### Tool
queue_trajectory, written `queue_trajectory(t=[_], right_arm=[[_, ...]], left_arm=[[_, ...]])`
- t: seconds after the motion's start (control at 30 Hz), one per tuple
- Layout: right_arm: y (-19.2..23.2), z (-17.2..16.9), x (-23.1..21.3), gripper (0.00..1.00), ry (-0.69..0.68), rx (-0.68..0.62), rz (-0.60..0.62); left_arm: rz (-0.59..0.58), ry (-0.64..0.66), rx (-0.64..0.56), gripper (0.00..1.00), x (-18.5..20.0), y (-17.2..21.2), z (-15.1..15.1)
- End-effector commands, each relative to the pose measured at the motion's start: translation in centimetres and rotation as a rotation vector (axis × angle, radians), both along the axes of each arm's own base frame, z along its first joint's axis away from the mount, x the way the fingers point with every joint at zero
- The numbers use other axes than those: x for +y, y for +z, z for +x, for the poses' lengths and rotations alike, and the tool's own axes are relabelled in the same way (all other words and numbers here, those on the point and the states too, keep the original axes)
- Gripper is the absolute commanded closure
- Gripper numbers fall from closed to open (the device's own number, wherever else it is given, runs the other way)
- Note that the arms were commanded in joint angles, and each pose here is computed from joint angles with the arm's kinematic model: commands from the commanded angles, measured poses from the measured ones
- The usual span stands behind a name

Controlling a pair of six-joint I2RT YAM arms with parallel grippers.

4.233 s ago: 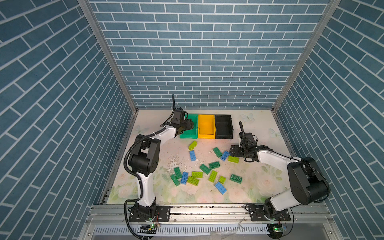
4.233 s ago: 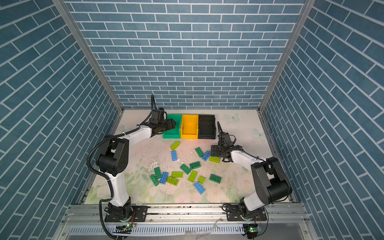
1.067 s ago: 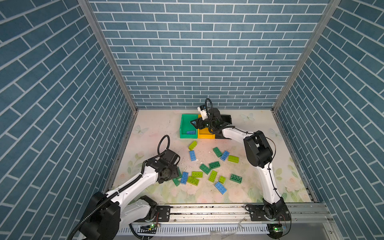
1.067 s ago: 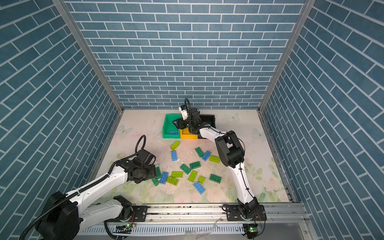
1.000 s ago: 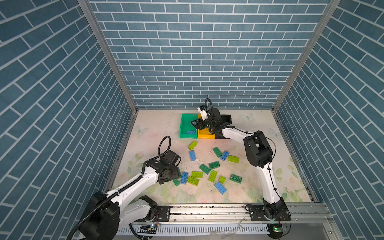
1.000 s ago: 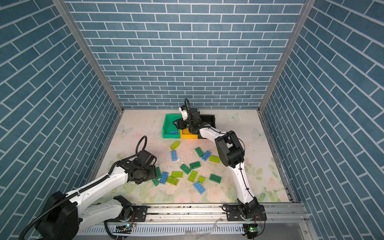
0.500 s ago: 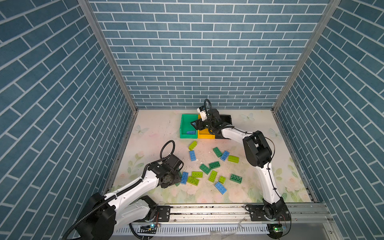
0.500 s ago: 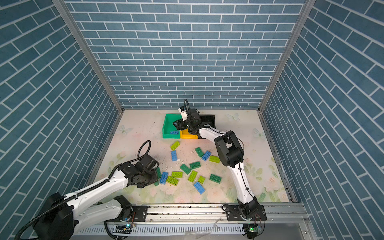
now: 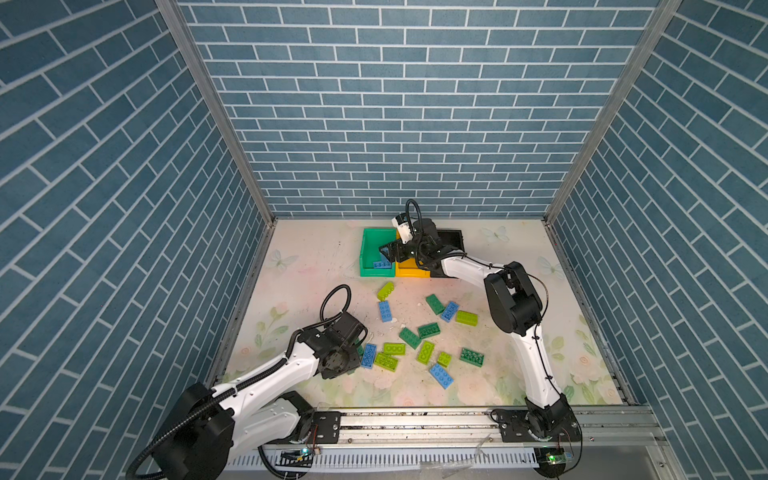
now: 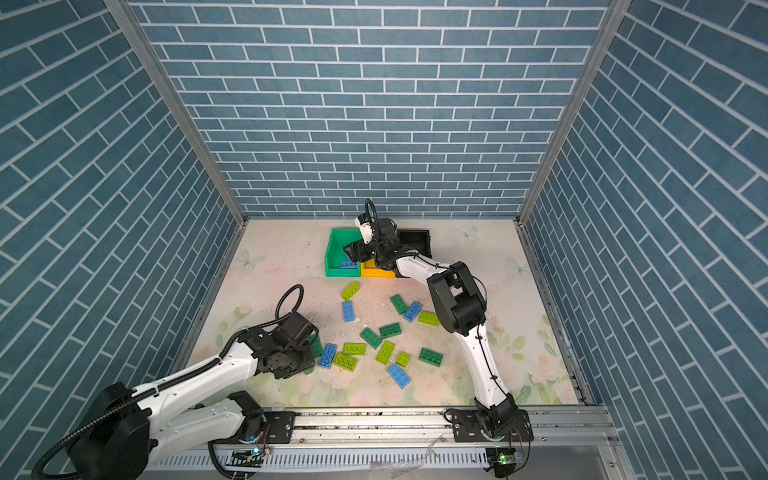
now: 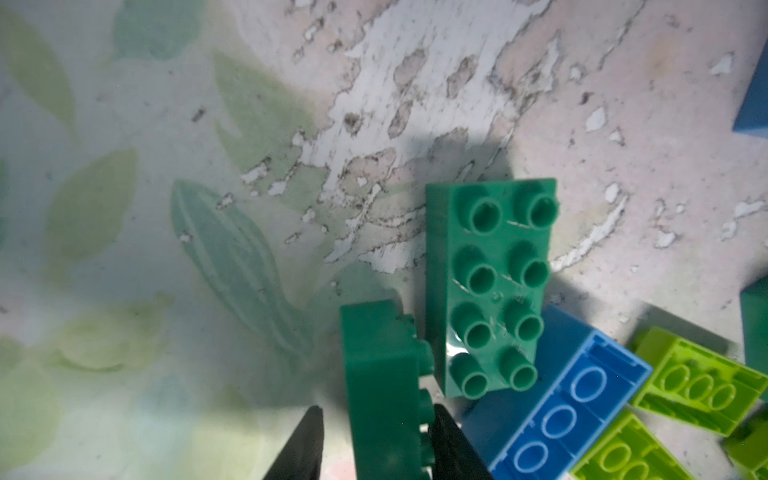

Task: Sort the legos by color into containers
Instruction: 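Drop blue brick in green bin with right while left grasps green brick, then drop green brick in yellow bin with left while right grasps green brick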

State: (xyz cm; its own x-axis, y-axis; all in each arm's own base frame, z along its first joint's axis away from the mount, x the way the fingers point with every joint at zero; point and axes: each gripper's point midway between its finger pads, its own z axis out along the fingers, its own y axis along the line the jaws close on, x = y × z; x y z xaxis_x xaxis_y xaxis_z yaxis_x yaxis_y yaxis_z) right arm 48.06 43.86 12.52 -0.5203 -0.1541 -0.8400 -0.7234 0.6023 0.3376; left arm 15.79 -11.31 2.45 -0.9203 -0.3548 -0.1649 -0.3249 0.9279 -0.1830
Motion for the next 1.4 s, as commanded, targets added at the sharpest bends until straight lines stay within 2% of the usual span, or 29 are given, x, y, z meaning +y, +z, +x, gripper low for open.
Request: queue_trajectory(t=[0.0,0.37,0.7,0.97,1.2,1.37], right_arm=[[-0.1,0.1,0.5,0.16,0.01,-0.017,-0.023],[1.4,-0.3,0.2,0.16,0.006,-0.036,-0.023],[3.1,-1.4,-1.2,0.16,-0.015,-0.043,-0.022],[3.3,-3.9,-4.2,0.17,-0.041,-0.007,-0.059],[2.4,-6.8,-10.2,0.19,-0.098,0.118,-0.033],[1.4,-9.7,-14.1,0.19,-0.141,0.147,-0.12]], left_arm=[[0.04,-0.008,0.004,0.6,0.5,-0.7,-0.1],[0.096,-0.025,-0.014,0.65,1.1,-0.8,0.5],[0.155,-0.068,-0.045,0.8,1.5,0.7,1.6],[0.096,-0.217,-0.193,0.89,-1.8,5.1,5.6],[0.091,-0.338,-0.388,0.92,-5.3,10.0,11.0],[0.03,-0.428,-0.522,0.93,-9.1,12.9,14.6]])
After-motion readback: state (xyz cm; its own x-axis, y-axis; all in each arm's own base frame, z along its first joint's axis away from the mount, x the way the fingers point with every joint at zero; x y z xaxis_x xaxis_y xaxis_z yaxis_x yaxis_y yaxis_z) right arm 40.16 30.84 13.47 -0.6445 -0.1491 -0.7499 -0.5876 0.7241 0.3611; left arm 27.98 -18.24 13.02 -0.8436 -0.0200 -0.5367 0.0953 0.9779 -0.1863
